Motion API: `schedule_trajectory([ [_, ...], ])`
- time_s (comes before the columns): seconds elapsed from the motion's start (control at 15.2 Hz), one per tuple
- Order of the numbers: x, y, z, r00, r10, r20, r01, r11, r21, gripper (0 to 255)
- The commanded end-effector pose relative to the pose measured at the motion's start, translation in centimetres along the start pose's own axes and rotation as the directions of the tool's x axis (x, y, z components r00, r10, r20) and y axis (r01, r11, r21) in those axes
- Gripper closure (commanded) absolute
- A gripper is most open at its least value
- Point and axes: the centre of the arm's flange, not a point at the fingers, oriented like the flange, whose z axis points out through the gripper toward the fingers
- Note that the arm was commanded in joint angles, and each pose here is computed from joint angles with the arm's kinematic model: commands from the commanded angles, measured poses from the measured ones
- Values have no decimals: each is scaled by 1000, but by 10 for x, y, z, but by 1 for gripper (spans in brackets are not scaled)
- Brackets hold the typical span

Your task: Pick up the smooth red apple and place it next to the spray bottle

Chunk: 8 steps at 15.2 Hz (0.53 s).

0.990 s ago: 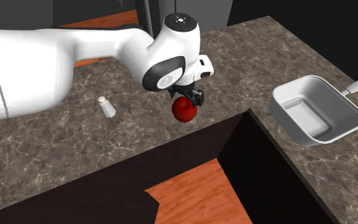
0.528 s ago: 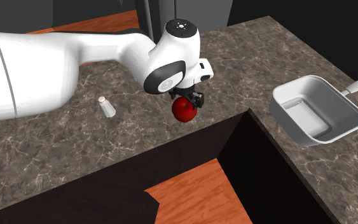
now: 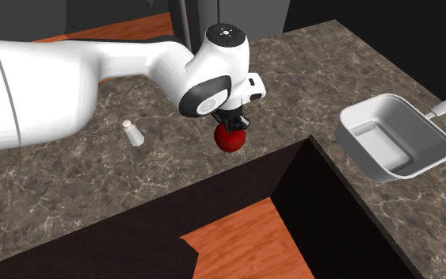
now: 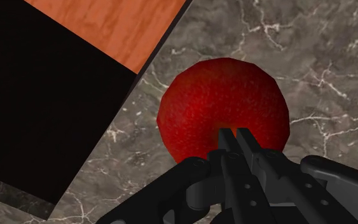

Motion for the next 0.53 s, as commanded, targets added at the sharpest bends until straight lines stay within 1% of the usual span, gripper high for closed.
schedule_trajectory([
  [0.0,0,0,0,1000,0,0,0,1000,0,255],
  [0.2,0,0,0,1000,0,0,0,1000,0,255],
  [0.46,3,-1,-21,1000,0,0,0,1000,0,255],
])
